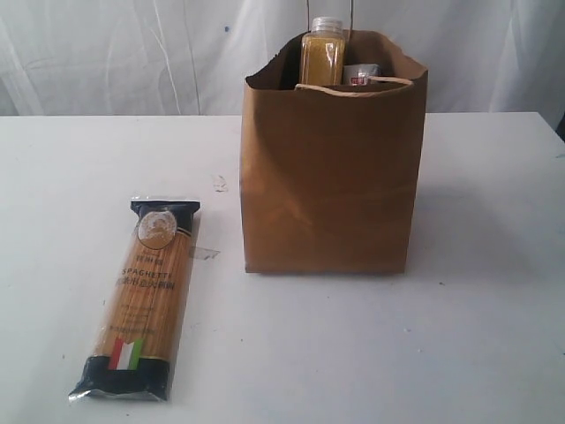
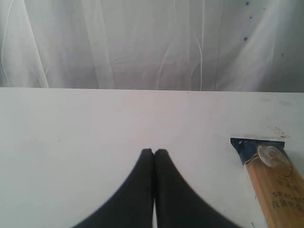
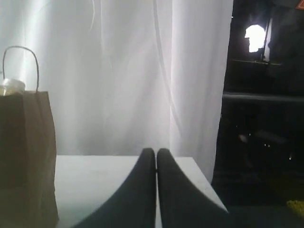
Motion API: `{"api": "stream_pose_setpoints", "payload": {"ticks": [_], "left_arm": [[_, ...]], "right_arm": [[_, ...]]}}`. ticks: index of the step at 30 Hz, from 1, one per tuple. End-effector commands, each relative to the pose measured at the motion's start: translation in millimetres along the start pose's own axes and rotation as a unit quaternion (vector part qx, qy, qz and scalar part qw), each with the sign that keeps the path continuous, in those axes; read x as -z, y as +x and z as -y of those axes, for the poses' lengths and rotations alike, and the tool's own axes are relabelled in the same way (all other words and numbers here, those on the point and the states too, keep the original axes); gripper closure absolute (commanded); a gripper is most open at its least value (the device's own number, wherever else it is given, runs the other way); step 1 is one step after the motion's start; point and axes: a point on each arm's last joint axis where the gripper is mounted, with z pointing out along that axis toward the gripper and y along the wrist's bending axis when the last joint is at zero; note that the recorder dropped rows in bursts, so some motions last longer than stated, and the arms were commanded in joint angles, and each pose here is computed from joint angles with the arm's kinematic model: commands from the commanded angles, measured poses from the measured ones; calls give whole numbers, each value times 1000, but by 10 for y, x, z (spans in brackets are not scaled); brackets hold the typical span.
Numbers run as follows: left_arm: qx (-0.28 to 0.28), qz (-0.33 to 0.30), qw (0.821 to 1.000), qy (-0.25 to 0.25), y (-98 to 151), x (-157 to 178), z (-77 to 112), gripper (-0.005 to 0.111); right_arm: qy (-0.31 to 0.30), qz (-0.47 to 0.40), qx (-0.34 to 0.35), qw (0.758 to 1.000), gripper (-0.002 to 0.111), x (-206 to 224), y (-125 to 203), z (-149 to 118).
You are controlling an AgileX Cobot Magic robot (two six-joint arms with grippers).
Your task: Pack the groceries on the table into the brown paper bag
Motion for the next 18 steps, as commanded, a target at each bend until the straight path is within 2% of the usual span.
{"api": "stream_pose_setpoints", "payload": {"ticks": [1,3,5,7,13,18], "left_arm": [[-5,1,1000,4,9,1,4,106],[-5,1,1000,4,9,1,4,106],[-5,2,1000,5,8,1,5,106],[-5,2,1000,5,8,1,5,106],[-5,2,1000,4,8,1,5,106],[-5,2,1000,4,8,1,5,106]], "right_arm": [[2,-42,-40,998,108,-27,330,-29],[0,-66,-46,997,108,-32,533,-53],[1,-75,-46,996,108,-30,562,-54],[6,-138,-45,989,108,-5,676,-49],[11,-187,-44,981,108,24,761,-45],[11,-189,-44,981,108,26,765,-45]]}}
